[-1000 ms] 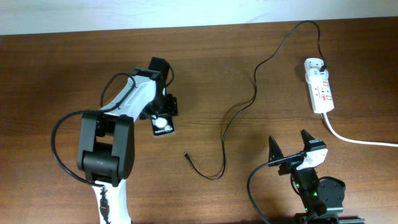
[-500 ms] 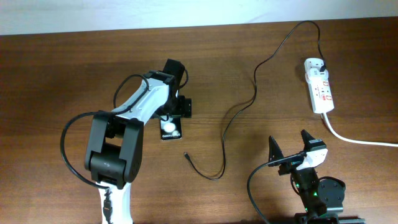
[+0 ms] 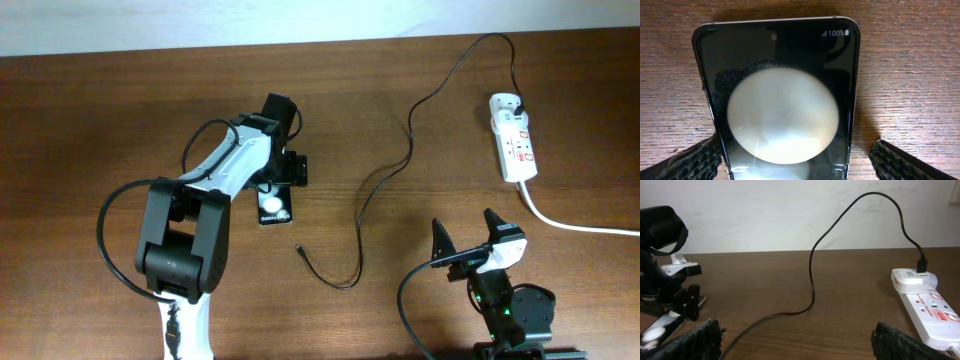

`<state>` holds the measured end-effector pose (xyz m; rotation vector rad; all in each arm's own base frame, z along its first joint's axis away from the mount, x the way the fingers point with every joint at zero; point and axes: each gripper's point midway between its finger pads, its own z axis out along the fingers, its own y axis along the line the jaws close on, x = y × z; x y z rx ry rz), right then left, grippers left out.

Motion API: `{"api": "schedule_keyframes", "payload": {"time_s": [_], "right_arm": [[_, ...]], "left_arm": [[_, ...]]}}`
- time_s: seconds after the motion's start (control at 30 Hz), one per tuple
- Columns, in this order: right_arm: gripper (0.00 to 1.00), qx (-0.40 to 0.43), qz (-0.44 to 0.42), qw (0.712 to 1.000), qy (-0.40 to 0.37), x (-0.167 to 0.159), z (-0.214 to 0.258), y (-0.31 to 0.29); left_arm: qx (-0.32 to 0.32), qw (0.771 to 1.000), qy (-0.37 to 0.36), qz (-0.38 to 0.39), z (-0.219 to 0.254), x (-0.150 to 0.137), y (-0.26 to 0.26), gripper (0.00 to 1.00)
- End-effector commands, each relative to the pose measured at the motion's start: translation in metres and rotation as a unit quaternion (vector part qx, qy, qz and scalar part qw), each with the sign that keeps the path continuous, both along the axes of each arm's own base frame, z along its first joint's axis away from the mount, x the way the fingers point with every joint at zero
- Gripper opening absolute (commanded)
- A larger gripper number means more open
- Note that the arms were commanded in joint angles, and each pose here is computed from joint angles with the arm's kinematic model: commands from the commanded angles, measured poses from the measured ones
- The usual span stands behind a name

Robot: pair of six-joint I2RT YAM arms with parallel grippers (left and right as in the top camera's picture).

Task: Plug charger to phone and switch on socket
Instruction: 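Align the left gripper along the phone's long edges, then close the left gripper on the phone and lift it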

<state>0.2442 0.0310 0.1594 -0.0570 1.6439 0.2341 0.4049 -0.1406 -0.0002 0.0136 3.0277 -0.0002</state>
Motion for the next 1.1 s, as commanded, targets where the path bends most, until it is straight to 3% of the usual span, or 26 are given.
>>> {"api": "schedule_keyframes", "payload": {"time_s": [0.0, 1.07], "right_arm": [[0.99, 0.0, 0.002, 1.0, 0.004, -0.0003, -0.0031, 0.0013], [0.99, 0.0, 0.002, 1.0, 0.004, -0.0003, -0.0032, 0.0013]], "left_arm": [[0.017, 0.999, 0.025, 0.023, -0.0246, -0.0072, 0.0114, 0.99], [0.012, 0.999, 0.028, 0.026, -0.0247, -0.0085, 0.0098, 0.99]]}}
